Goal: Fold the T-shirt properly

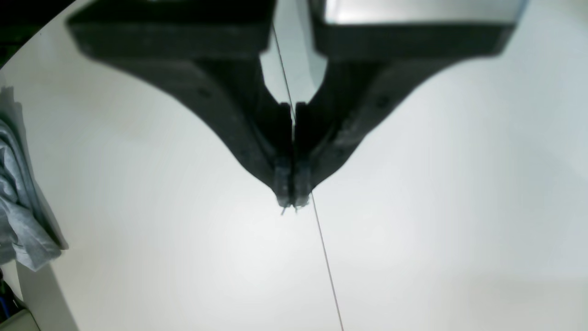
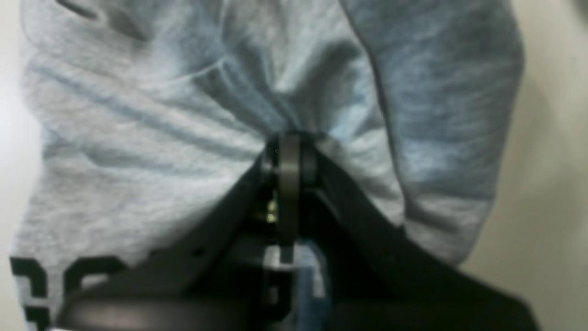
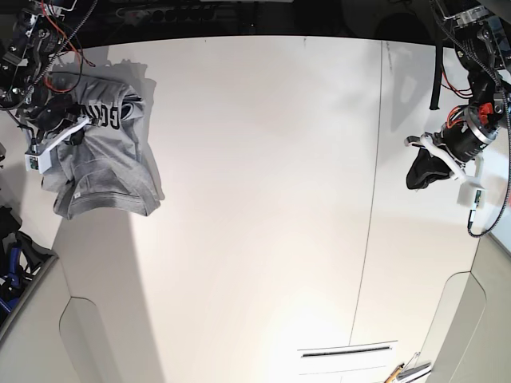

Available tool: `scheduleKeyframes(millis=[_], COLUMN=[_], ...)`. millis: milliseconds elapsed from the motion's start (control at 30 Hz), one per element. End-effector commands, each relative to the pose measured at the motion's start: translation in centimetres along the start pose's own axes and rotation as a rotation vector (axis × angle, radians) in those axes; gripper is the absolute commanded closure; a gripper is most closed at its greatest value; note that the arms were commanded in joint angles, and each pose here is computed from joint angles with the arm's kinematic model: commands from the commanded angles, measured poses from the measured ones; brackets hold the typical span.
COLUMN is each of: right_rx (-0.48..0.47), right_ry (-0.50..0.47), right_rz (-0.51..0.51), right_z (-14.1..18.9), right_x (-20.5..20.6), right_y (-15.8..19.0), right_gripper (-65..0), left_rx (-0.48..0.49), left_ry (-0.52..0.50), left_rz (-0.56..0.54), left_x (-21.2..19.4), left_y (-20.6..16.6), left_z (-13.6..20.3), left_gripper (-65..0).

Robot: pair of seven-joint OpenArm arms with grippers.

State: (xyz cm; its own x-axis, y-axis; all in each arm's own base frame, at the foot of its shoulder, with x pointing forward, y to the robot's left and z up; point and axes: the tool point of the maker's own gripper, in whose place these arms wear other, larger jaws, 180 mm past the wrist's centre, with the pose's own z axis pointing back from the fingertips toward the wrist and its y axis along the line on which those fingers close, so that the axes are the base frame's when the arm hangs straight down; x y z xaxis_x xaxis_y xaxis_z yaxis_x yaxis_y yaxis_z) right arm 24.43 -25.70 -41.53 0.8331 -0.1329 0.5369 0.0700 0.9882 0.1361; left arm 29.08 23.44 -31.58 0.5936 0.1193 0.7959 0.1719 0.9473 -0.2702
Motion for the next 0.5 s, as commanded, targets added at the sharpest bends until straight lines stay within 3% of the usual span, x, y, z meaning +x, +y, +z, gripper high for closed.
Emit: scheduleKeyframes(millis=[0,167,367,467], right_rx=[0.029,0.078,0.053,0.047], right_ry=[-0.013,-0.114,-0.295,-0.331], right_rz=[0.018,0.052,0.215,0.282], right_z=[0.3,1.6,6.4,8.7], right_x=[0.7,4.3,9.8,10.7], right_y=[0.3,1.3,3.2,4.7], right_gripper=[0.0,0.0,0.0,0.0], left_rx=[-0.015,-0.053,-0.016,0.023], left_ry=[-0.058,-0.092,-0.138,-0.152], left_rz=[-0.018,-0.031,-0.115,-0.159], left_x=[1.8,3.0,5.4,6.0], left_y=[-0.3,-0.9,-1.0,-1.0], left_z=[0.3,0.7,2.7,4.5], left_gripper=[0.0,0.0,0.0,0.0])
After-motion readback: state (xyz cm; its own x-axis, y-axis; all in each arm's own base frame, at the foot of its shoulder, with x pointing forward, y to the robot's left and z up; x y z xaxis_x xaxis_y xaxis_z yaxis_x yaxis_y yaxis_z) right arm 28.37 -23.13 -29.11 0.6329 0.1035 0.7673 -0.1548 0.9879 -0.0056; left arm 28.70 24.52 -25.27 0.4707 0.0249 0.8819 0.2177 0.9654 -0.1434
